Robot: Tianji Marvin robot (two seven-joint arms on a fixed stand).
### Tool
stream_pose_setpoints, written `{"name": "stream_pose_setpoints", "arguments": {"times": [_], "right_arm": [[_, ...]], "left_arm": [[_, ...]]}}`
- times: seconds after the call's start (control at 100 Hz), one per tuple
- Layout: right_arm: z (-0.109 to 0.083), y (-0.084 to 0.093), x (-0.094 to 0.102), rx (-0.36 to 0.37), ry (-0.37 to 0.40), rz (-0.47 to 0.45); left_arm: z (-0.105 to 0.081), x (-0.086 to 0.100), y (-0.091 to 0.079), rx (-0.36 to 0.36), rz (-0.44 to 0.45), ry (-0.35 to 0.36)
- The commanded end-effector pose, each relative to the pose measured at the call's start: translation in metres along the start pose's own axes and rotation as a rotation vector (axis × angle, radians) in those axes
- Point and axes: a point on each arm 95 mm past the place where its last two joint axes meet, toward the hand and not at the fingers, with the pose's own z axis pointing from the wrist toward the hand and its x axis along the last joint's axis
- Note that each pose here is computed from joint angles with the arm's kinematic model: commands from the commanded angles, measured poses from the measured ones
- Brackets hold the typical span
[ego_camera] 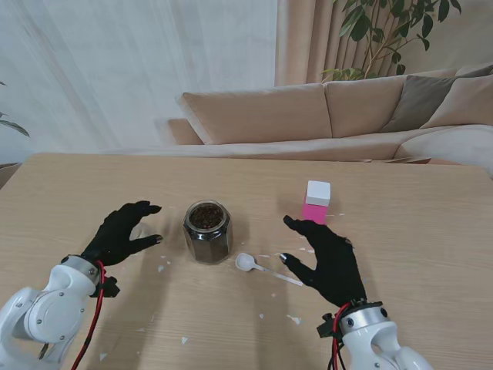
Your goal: Portion coffee beans from the glass jar into the coffee jar
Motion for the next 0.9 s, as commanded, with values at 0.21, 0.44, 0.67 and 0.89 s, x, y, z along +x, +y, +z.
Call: {"name": "stream_pose_setpoints", "arguments": {"times": [0.21, 0.44, 0.67, 0.89], "right_arm": [[0.02, 0.036, -0.014, 0.019, -0.061, -0.093], [0.045, 0.054, -0.032, 0.037, -0.114, -0.152], [0.071, 0.064, -0.047, 0.067, -0.138, -0.216], [0.097, 0.063, -0.062, 0.115, -0.131, -0.253]], "left_arm": [[-0.035, 0.013, 0.016, -0.011, -0.138, 0.096], [-0.052, 0.017, 0.028, 0.015, -0.22, 0.17], [-0.06, 0.021, 0.039, 0.007, -0.26, 0.198], [-0.059, 0.024, 0.041, 0.003, -0.246, 0.203]]}}
